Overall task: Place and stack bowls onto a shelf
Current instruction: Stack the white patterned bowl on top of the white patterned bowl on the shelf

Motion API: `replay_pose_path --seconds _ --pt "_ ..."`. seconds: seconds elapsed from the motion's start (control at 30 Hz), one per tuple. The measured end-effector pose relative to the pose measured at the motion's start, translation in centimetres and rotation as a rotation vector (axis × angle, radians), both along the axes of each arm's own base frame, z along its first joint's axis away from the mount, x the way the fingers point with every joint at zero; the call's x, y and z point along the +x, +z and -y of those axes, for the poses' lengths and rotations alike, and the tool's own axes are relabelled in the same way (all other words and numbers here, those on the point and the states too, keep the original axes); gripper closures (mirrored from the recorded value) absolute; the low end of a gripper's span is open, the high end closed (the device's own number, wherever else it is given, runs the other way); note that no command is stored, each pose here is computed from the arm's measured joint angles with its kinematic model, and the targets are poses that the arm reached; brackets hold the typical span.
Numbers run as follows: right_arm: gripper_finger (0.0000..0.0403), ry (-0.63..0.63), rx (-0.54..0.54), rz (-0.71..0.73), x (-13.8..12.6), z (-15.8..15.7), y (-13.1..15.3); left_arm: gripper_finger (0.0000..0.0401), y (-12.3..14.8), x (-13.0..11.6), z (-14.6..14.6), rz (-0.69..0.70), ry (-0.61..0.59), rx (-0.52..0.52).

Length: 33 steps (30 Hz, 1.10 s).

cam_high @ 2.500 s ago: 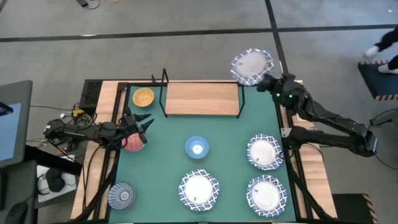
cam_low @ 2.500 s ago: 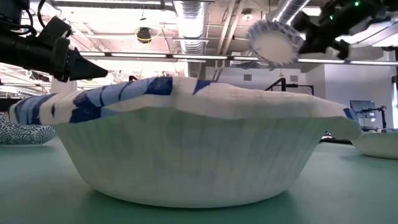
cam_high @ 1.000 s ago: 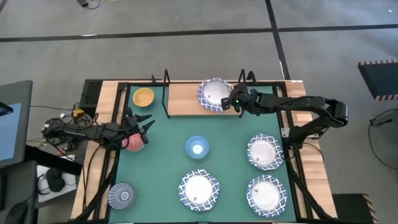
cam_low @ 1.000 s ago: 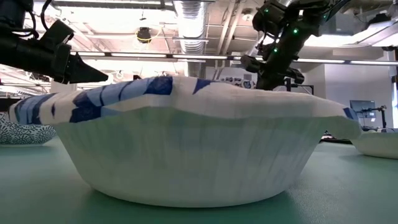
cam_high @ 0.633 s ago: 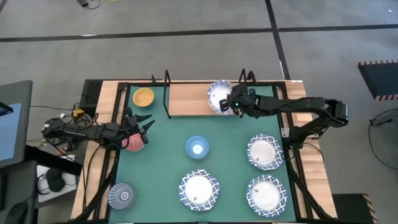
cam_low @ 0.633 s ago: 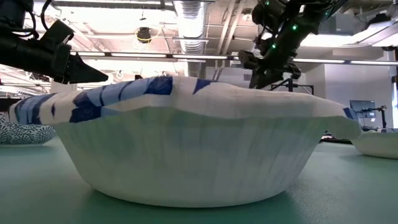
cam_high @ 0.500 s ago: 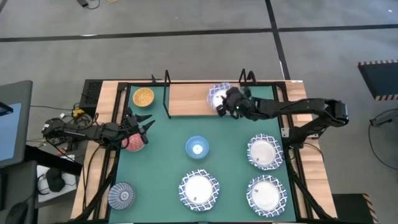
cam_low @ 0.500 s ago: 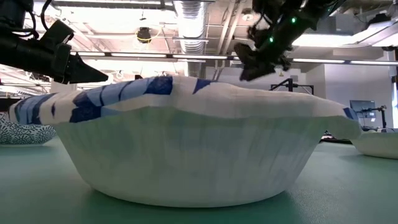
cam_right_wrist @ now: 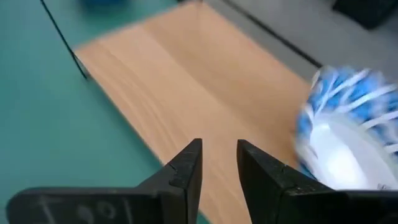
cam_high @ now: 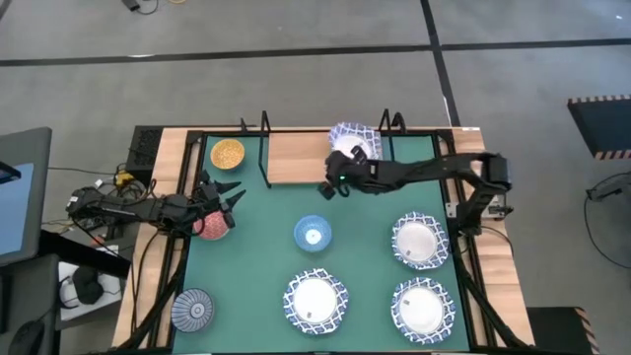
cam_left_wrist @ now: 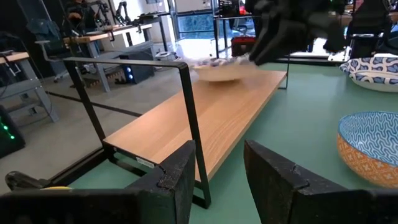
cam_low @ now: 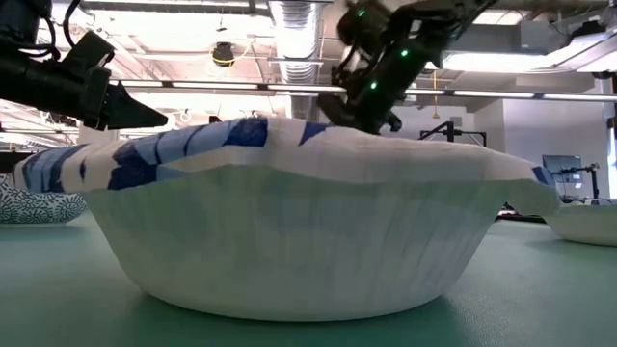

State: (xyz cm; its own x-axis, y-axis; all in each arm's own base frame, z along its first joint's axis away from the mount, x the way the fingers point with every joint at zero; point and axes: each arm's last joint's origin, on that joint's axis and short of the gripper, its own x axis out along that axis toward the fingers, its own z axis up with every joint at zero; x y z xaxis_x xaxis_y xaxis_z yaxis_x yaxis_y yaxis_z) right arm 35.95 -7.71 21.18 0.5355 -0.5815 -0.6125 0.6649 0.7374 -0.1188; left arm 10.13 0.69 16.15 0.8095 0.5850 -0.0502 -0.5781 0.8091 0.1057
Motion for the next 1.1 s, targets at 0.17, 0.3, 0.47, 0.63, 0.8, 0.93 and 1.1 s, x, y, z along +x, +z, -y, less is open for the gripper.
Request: replay_pose_path --seconds 0.17,0.3,0.47,0.63,0.8,0.93,1.1 --pt "0.0279 0.047 0.016 -0.083 0.6 -1.6 -0.2 0.0275 0.0 0.0 0.0 0.0 0.008 0.001" --pt "0.0279 0.069 0.08 -0.156 -0.6 -3.8 0.9 0.0275 0.0 0.0 0.0 -0.001 0.014 0.001" --pt "0.0279 0.037 0.142 -0.184 -3.6 -6.9 3.4 0.0275 0.0 0.0 0.0 -0.002 0.013 0.001" --pt "0.0279 0.052 0.314 -0.319 -7.3 -9.6 4.8 0.0275 -0.1 0.1 0.0 -0.004 0.002 -0.013" --pt "0.0279 0.054 0.537 -0.457 -9.4 -12.5 4.0 0.0275 -0.2 0.1 0.1 -0.01 -0.014 -0.014" --pt "0.0279 -0.016 0.645 -0.503 -10.4 -13.6 2.4 0.0275 -0.2 0.1 0.1 -0.01 -0.015 -0.013" --pt "0.0252 -0.144 0.708 -0.479 -10.7 -13.1 0.6 0.0275 -0.1 0.1 0.0 -0.011 -0.013 -0.009"
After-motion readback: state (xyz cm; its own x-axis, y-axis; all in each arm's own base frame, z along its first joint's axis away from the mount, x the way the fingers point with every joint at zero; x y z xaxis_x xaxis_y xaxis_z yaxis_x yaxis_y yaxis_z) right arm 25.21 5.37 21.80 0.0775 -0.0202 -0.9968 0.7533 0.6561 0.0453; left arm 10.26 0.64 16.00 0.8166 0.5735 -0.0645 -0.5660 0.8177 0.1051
